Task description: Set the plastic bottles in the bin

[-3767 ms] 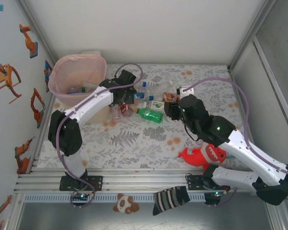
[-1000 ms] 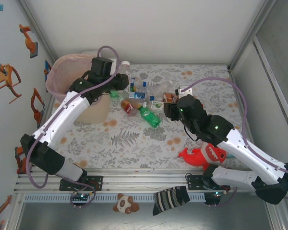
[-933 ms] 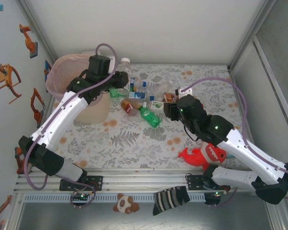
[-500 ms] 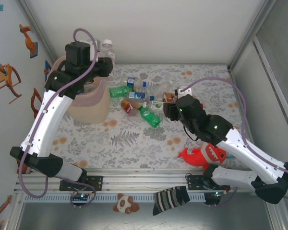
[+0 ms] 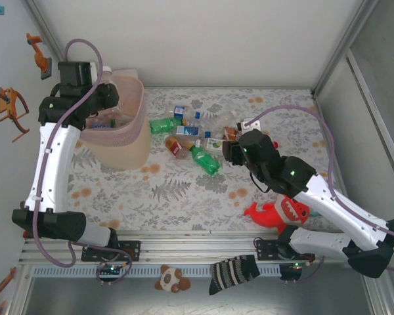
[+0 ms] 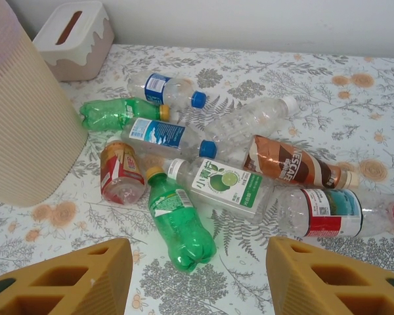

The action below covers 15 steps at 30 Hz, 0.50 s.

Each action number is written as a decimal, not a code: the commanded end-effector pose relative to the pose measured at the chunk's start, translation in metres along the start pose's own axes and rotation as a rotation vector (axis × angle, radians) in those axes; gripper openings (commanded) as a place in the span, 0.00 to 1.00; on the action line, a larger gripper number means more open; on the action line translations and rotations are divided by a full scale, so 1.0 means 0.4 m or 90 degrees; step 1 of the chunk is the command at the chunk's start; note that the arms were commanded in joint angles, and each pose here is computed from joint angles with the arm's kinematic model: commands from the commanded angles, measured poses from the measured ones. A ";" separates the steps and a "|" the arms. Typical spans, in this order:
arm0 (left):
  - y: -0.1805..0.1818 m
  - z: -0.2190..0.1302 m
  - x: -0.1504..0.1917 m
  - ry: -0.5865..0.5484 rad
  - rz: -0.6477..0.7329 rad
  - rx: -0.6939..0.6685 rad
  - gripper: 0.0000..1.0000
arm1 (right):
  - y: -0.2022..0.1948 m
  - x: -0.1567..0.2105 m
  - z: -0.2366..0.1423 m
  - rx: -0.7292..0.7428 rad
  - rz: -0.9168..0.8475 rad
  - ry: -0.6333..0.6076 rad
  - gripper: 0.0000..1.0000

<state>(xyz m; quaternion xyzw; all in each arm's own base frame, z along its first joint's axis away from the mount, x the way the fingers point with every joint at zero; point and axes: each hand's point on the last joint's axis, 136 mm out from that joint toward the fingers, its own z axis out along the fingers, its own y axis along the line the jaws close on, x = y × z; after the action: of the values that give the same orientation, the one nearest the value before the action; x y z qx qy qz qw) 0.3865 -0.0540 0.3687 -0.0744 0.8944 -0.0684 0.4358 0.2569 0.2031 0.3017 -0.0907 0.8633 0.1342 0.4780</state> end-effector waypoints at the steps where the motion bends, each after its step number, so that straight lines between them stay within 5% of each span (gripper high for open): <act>1: 0.014 0.025 0.050 0.059 0.035 0.003 0.31 | 0.005 -0.025 -0.009 0.000 0.002 -0.017 0.56; 15: 0.112 0.159 0.206 0.203 0.120 -0.055 0.29 | 0.007 -0.018 -0.002 0.000 0.001 -0.010 0.56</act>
<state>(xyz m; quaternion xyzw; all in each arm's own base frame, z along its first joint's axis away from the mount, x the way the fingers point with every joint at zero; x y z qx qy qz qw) 0.3823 -0.0346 0.2747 -0.0161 0.9511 -0.0112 0.3081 0.2575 0.2047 0.2993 -0.0926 0.8650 0.1330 0.4750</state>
